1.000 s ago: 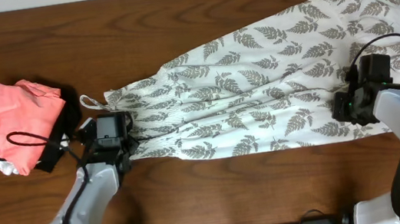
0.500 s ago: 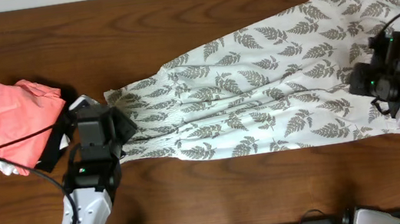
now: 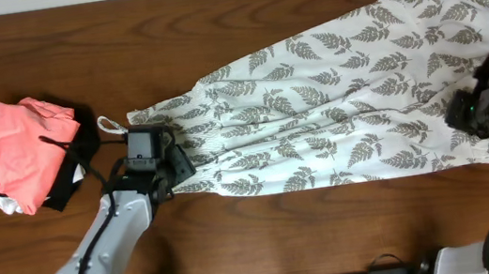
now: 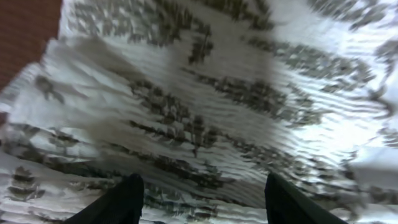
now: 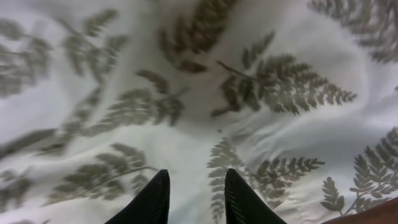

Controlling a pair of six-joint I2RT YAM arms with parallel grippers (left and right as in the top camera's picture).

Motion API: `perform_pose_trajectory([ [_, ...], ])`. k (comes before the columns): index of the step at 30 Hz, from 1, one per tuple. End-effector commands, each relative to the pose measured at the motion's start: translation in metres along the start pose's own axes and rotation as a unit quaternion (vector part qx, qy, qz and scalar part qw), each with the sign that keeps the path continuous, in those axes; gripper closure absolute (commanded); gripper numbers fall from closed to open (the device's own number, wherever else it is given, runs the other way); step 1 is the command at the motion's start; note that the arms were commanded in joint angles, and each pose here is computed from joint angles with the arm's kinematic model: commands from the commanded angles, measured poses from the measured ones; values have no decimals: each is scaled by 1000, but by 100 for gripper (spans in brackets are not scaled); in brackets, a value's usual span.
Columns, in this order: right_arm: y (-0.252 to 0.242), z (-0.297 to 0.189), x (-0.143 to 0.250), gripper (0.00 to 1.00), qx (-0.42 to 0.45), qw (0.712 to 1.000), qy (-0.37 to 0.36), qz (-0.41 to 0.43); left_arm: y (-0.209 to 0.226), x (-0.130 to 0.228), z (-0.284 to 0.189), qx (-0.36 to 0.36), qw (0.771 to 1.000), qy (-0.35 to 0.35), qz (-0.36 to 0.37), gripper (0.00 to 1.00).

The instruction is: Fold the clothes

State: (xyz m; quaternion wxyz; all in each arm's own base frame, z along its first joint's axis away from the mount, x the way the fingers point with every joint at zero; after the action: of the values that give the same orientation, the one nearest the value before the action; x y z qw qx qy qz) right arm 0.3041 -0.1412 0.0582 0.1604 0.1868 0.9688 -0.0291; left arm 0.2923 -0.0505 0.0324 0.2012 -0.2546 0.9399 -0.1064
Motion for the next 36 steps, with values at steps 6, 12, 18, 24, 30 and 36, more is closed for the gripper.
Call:
perform_pose_trajectory([
  [6,-5,32,28,69,3,997,71,17,4,4,5,-13,999,14,39,36],
  [12,-3,54,55,68,-3,991,133,19,18,5,5,-47,998,9,39,32],
  [18,7,68,86,72,-33,978,202,25,18,5,5,-49,998,9,39,32],
  [24,10,69,125,71,-34,963,265,36,32,-5,4,-63,998,-1,16,32],
  [30,14,64,159,69,-37,949,310,51,51,-17,2,-75,997,-9,-21,32],
  [36,25,61,190,66,-61,937,339,61,54,-19,2,-77,997,-11,-27,32],
])
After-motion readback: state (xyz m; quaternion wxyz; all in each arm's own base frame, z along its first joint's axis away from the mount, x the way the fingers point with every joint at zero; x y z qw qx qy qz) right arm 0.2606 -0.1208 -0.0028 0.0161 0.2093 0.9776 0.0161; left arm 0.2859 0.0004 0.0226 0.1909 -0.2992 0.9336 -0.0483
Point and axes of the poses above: each gripper's point midway between its finger pads, its own z axis out along the fingers, its own y axis along the line the jaws close on, x = y × z, the point moved 1 cm from there along -z, back along the fingers, and after that the axes turned 9 degrees about -z, right-handed, at the moved point
